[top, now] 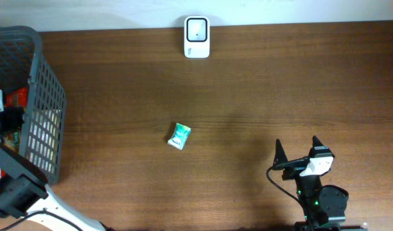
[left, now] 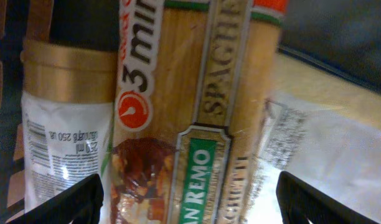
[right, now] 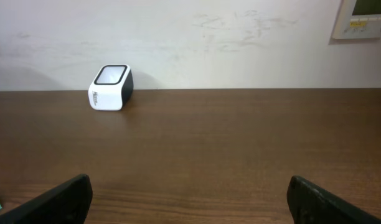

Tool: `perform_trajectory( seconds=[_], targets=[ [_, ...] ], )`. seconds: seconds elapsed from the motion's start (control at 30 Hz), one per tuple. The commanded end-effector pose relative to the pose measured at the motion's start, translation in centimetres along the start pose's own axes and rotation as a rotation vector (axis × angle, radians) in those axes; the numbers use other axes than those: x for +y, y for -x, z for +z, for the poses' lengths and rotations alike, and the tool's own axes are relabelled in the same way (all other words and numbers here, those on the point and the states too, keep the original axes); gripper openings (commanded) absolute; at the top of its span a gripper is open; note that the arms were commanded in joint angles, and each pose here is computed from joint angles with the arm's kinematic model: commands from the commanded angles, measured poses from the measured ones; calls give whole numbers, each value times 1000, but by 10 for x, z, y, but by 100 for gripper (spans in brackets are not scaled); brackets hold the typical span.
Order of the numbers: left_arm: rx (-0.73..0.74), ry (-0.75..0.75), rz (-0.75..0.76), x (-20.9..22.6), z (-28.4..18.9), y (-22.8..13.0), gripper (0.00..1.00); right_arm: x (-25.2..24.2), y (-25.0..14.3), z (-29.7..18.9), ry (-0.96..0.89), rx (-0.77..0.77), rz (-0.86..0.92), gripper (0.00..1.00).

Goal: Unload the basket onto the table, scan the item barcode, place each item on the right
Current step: 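Reach into the basket and grasp the spaghetti package with the left gripper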

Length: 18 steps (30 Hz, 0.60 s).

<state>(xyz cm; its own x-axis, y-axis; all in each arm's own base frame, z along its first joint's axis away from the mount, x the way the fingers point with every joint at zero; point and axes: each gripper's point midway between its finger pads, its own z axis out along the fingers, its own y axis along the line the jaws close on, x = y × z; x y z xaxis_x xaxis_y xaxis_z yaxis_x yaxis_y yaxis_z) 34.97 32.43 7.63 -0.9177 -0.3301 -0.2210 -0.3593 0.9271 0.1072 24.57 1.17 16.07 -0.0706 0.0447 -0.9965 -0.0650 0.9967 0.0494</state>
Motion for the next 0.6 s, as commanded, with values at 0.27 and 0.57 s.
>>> perform_trajectory(
  seconds=[0.27,0.57],
  targets=[
    [121,-14,12,-2,47,-22,67,-3,-2,0,-16,0,-7,99],
    [90,-4,-60,0,33,-13,0,-3,-3,0,-16,1,-7,99]
  ],
)
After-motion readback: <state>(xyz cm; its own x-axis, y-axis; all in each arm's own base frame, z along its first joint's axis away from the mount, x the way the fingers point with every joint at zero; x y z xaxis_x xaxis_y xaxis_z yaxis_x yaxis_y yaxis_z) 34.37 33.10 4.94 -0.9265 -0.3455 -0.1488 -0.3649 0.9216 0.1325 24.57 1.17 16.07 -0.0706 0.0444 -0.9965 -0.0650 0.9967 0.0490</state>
